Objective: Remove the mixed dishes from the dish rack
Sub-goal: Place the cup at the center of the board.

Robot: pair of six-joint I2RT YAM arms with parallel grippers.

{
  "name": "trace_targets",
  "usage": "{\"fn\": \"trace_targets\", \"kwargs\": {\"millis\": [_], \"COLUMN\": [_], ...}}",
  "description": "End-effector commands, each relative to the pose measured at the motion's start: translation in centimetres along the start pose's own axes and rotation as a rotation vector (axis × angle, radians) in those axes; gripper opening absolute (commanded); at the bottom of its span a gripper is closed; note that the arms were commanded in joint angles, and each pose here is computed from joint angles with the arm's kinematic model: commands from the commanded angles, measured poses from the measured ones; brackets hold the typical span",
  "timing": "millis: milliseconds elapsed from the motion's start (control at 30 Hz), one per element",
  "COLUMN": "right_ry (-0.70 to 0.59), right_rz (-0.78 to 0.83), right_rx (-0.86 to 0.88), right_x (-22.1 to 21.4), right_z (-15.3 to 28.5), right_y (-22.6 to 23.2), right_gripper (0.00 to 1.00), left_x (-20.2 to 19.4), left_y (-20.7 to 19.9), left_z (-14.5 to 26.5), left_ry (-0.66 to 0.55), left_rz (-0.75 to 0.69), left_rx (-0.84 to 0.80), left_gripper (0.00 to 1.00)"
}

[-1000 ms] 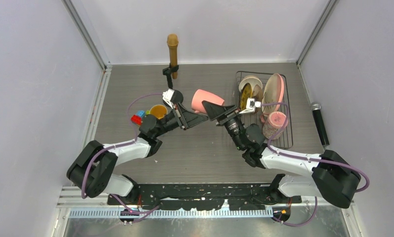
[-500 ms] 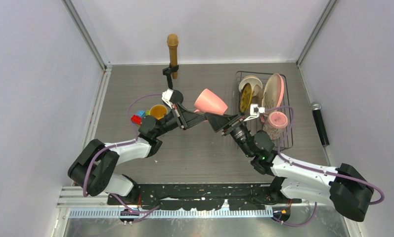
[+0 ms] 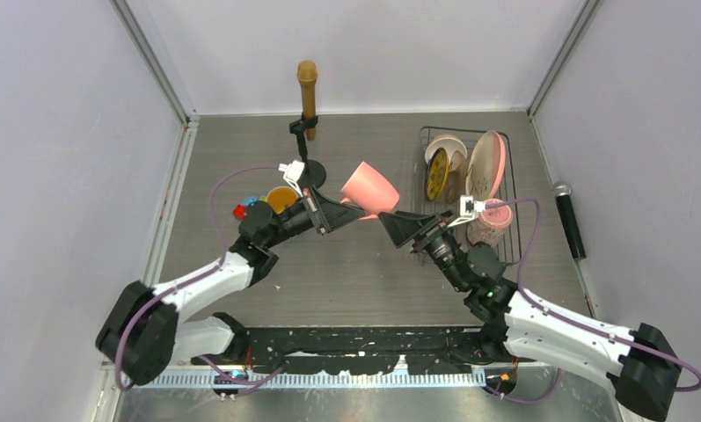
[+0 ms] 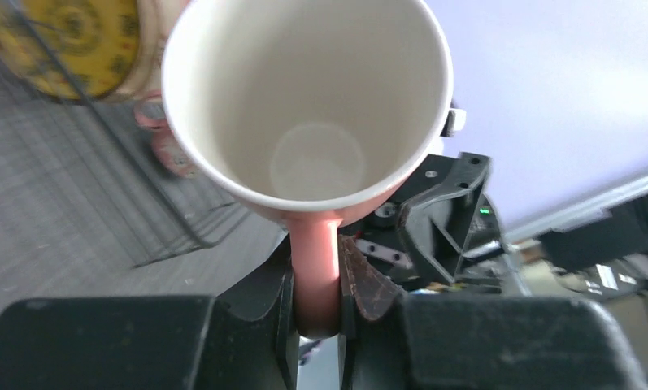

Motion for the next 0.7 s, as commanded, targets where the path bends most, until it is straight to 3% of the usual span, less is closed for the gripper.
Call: {"fn": "trace_targets", "kwargs": {"millis": [0, 167, 333, 500, 667], "right_ry": [-0.019, -0.073, -0.080, -0.071, -0.072], "right_rz": [0.083, 0.144, 0.204, 0.241, 0.257], "right_rx": [-0.105, -0.212, -0.289, -0.347, -0.371], "right_x": [1.2, 3.2, 4.3, 4.7, 4.6], "right_z": [1.7, 3.3, 4.0, 4.3, 4.3], "right_y": [-2.1, -3.8, -4.8, -5.5, -6.0], "right_gripper": [0.99, 0.99, 0.99, 0.99, 0.99], "left_x": [3.0, 5.6, 4.8, 5.2, 5.2], "left_y": [-0.6, 1.4, 3.7, 7.5, 9.9], "left_z": [1.4, 5.5, 5.7, 6.7, 6.3], "left_ry": [-0.100, -0.231, -0.166, -0.158, -0.152], "left_rz": [-0.283, -0.441, -0.488, -0.580, -0.643], "left_rx": [0.215, 0.518, 0.622, 0.862, 0.965], "left_gripper": [0.00, 0.00, 0.00, 0.00, 0.00]}}
Point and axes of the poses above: each gripper's point midway between its finger pads, its own z axis back along the fingers, its own y axis along the line the jaws close on, x = y × z, the point moved 1 cm from there along z, back along the fingers, and after that the axes turned 8 degrees about z, right-handed, at the moved point
